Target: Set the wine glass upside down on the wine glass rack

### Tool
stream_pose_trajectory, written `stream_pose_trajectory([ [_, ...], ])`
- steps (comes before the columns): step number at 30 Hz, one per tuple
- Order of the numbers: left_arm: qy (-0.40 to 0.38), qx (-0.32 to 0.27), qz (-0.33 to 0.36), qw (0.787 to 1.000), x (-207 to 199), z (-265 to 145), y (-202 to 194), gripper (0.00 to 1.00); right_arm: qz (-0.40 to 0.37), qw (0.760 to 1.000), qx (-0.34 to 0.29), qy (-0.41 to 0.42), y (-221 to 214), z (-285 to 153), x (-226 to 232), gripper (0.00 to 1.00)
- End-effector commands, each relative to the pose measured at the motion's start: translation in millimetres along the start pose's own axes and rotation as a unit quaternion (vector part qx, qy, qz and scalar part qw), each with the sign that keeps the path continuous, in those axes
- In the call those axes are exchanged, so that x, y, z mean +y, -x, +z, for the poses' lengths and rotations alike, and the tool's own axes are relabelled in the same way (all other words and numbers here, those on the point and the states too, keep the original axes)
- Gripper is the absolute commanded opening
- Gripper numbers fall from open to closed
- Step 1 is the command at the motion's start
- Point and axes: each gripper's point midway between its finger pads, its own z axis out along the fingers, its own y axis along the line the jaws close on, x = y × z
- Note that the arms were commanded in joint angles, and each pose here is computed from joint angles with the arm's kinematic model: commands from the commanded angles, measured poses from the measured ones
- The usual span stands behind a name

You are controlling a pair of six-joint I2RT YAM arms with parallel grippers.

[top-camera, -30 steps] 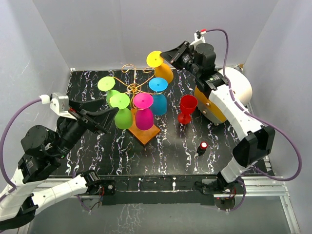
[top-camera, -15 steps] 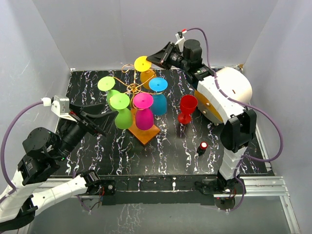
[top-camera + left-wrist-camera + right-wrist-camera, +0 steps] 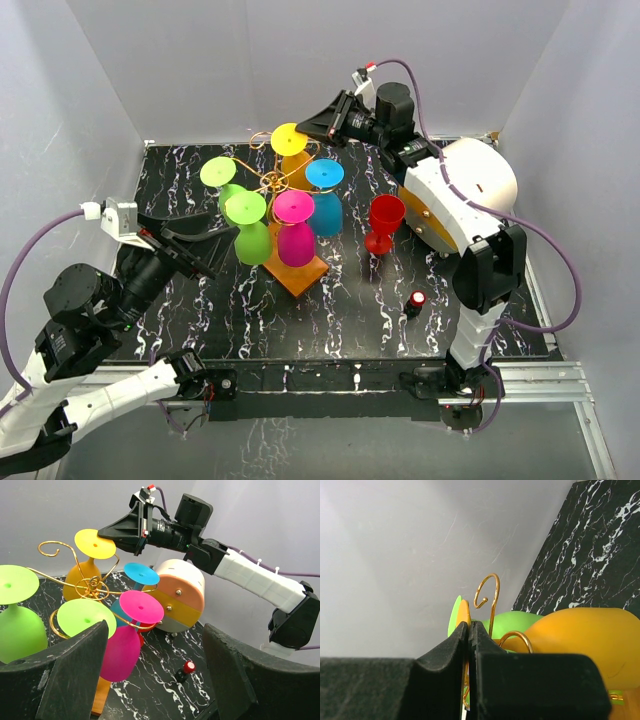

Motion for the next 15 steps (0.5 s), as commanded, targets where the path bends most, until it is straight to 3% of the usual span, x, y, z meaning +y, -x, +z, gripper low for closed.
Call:
stream_pose_trajectory([
  [1, 0.000, -0.011, -0.004, 1.000, -0.1, -1.5, 4.7, 0.74, -0.038, 0.998, -0.013, 0.053, 4.6, -22.6, 49.9, 0.00],
  [15, 0.000, -0.016, -0.007, 1.000, -0.3, 0.3, 5.2, 0.74, -0.071, 0.995, -0.065, -0.010, 10.9, -47.4, 44.3, 0.00],
])
